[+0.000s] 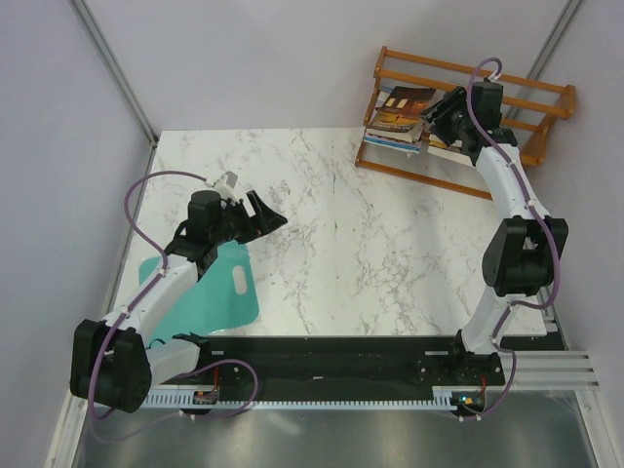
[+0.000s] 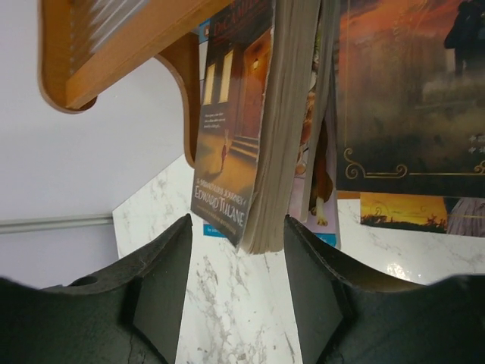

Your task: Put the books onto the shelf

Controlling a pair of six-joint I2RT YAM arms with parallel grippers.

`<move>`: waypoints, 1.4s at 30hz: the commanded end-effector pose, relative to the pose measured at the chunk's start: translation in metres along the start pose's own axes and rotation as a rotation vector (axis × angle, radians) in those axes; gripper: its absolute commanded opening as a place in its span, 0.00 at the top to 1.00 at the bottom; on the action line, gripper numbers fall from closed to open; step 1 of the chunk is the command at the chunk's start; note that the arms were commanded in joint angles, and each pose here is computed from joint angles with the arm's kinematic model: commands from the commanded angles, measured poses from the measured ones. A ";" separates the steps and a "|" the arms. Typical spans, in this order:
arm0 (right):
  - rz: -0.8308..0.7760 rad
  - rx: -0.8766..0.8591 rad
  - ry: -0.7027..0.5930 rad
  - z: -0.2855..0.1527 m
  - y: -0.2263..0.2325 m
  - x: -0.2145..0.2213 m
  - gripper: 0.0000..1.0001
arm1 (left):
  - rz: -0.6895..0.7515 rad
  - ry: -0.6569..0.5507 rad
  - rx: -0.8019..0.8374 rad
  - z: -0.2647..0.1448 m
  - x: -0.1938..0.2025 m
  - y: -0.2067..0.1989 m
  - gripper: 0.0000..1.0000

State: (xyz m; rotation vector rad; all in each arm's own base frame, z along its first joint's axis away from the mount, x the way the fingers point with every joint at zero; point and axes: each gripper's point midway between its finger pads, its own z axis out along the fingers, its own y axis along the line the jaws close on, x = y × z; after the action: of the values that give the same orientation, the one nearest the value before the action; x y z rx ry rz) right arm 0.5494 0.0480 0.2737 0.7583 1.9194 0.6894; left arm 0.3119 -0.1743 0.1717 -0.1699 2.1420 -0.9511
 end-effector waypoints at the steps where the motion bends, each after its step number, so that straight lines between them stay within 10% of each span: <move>1: -0.054 0.045 -0.038 0.009 -0.003 -0.013 0.41 | 0.052 -0.036 0.021 -0.005 -0.008 -0.004 0.12; 42: -0.235 0.234 -0.109 0.062 -0.023 -0.008 0.43 | 0.043 -0.025 0.018 -0.003 -0.003 -0.001 0.12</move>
State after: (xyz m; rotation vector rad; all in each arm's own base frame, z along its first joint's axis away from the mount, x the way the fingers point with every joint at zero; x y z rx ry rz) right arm 0.5915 0.0450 0.2245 0.6872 2.0163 0.3277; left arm 0.3088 -0.1735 0.1686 -0.1709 2.1455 -0.9509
